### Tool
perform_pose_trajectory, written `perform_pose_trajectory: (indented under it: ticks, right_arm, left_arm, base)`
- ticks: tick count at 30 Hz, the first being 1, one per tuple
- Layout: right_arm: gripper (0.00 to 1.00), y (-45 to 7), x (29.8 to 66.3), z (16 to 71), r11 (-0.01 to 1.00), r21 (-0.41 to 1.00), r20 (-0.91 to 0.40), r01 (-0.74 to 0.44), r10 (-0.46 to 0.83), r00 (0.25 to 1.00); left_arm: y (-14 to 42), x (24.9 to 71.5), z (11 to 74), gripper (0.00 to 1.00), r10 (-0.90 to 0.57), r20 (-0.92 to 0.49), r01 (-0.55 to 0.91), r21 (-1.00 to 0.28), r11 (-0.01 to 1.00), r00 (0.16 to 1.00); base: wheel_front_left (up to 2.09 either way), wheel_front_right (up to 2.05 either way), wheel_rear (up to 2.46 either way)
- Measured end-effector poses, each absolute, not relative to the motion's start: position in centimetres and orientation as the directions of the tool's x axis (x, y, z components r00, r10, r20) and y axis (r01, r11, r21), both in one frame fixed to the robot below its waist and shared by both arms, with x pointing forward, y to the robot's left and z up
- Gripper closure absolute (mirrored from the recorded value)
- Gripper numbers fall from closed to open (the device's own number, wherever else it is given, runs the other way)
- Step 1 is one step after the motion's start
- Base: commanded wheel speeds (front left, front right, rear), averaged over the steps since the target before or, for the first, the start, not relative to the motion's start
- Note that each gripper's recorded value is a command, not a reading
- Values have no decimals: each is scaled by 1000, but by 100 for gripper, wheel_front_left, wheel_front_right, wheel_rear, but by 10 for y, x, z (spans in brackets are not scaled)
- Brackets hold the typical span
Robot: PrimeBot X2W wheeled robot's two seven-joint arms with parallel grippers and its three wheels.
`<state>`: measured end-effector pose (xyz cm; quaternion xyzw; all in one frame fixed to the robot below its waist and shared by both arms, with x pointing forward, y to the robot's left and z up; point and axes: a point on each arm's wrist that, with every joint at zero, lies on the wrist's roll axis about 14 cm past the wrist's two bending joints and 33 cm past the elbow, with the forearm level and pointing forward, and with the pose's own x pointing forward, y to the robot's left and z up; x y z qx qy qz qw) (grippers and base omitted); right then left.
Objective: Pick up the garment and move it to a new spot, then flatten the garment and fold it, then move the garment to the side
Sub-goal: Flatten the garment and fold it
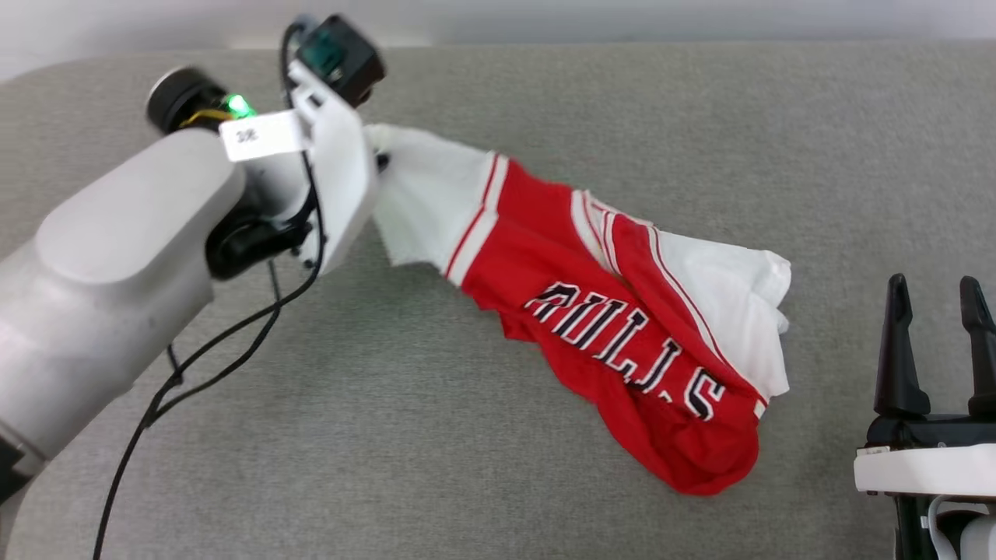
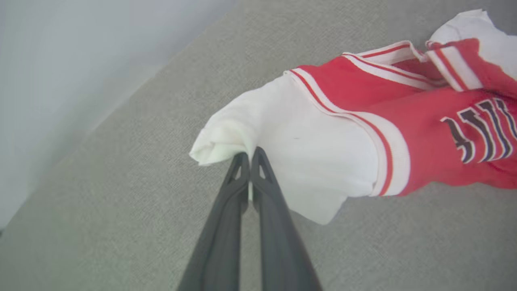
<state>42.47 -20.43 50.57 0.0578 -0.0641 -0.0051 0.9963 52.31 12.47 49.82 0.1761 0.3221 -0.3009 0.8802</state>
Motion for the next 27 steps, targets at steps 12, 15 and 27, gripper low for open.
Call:
perform_pose_trajectory:
  ticks: [12,15,27]
  right_arm:
    - [0,-199,421,508,993,119,130,-14,-1,991]
    - [0,-201,419,509,993,117,130,-9,-6,991]
    - [0,-195,415,519,993,111,154,-27,10,988]
  left_arm:
    - [216,444,398,100,-234,-833,423,1,906,502]
    - [221,424,380,100,-223,-860,397,-27,917,458]
    - [234,471,451,0,-208,-720,357,58,932,662]
  base:
    - [0,0,0]
    - [0,0,0]
    - [0,0,0]
